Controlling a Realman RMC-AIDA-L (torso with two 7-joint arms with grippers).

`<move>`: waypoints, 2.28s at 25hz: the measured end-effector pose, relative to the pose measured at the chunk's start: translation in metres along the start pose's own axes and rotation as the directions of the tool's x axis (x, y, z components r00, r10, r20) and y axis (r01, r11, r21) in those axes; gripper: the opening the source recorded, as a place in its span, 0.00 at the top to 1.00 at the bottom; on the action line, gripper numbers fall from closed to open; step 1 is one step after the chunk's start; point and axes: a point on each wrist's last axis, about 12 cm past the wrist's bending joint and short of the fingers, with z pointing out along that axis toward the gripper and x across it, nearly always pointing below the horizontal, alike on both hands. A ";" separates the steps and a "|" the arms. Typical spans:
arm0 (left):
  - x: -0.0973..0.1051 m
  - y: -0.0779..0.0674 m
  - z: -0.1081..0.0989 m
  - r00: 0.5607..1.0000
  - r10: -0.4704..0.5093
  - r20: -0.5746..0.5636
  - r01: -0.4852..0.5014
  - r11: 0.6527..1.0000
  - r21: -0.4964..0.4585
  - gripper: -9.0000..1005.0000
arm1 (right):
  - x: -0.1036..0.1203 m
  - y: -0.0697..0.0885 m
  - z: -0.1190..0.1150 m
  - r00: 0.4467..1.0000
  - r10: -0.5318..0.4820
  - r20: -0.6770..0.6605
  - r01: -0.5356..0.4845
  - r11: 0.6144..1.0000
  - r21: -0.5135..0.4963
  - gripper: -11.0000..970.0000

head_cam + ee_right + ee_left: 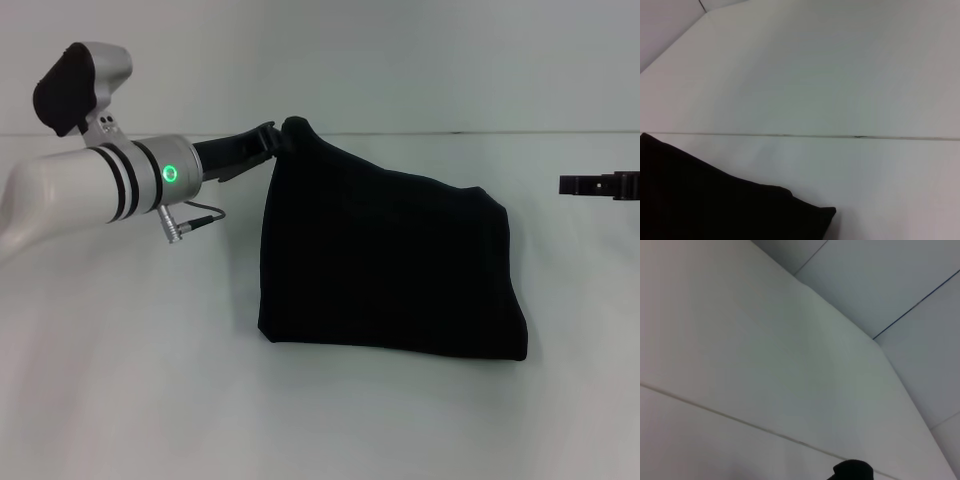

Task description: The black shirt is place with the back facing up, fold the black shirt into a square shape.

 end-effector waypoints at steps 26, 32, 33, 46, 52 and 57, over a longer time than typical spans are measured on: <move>0.007 0.019 -0.095 0.970 0.171 0.171 -0.222 0.910 0.351 0.31 | -0.005 0.006 0.000 1.000 0.008 0.002 -0.008 0.999 -0.043 0.15; 0.001 0.007 -0.111 0.889 0.413 0.200 -0.459 0.798 0.391 0.12 | -0.013 0.024 -0.004 0.997 -0.027 0.071 0.040 0.980 -0.194 0.15; 0.001 0.007 -0.111 0.889 0.413 0.200 -0.459 0.798 0.391 0.11 | -0.015 0.028 -0.005 0.995 -0.043 0.090 0.062 0.973 -0.222 0.15; -0.012 -0.025 -0.084 0.678 0.735 0.003 -0.653 0.600 0.463 0.05 | -0.028 0.073 0.003 0.918 -0.385 0.098 0.395 0.858 -0.327 0.12; -0.006 -0.031 -0.073 0.626 0.779 -0.041 -0.673 0.566 0.477 0.05 | -0.028 0.079 0.014 0.886 -0.463 0.034 0.452 0.844 -0.287 0.05; 0.001 -0.031 -0.068 0.615 0.786 -0.064 -0.670 0.564 0.482 0.05 | -0.029 0.084 0.018 0.866 -0.499 0.007 0.478 0.825 -0.302 0.05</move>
